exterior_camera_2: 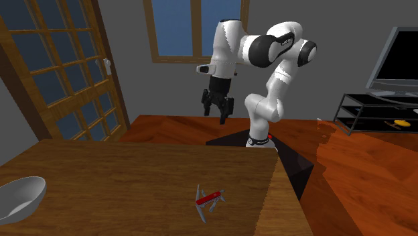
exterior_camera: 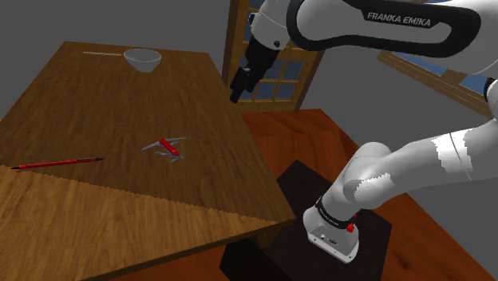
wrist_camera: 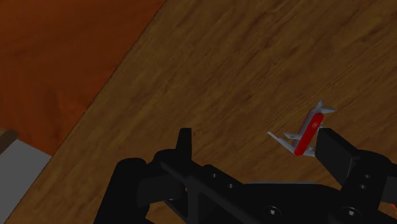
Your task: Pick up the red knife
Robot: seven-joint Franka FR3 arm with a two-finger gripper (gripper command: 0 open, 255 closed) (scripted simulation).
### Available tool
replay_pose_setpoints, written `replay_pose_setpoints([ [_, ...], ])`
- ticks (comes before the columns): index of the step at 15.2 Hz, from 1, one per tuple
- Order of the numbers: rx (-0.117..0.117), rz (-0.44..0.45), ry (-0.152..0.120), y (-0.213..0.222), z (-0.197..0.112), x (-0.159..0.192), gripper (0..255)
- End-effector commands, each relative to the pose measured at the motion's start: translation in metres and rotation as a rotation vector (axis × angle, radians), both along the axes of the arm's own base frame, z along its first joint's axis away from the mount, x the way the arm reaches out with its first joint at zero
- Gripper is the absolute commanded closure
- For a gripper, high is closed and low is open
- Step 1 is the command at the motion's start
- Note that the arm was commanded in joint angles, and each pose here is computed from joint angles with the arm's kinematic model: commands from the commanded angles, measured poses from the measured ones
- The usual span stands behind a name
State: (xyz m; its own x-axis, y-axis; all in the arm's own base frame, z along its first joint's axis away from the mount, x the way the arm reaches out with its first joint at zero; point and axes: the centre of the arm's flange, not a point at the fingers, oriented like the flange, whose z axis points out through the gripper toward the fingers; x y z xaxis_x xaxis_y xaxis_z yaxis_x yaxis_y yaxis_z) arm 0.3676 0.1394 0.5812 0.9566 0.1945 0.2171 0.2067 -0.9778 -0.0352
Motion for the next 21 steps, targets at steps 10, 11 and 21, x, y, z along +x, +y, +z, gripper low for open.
replay_pose_setpoints([
  [10,-0.01,0.011,0.041,0.107,-0.085,0.056,0],
  [11,-0.011,0.013,0.045,0.116,-0.093,0.061,0],
  [21,-0.017,0.02,0.069,0.181,-0.162,0.092,0],
])
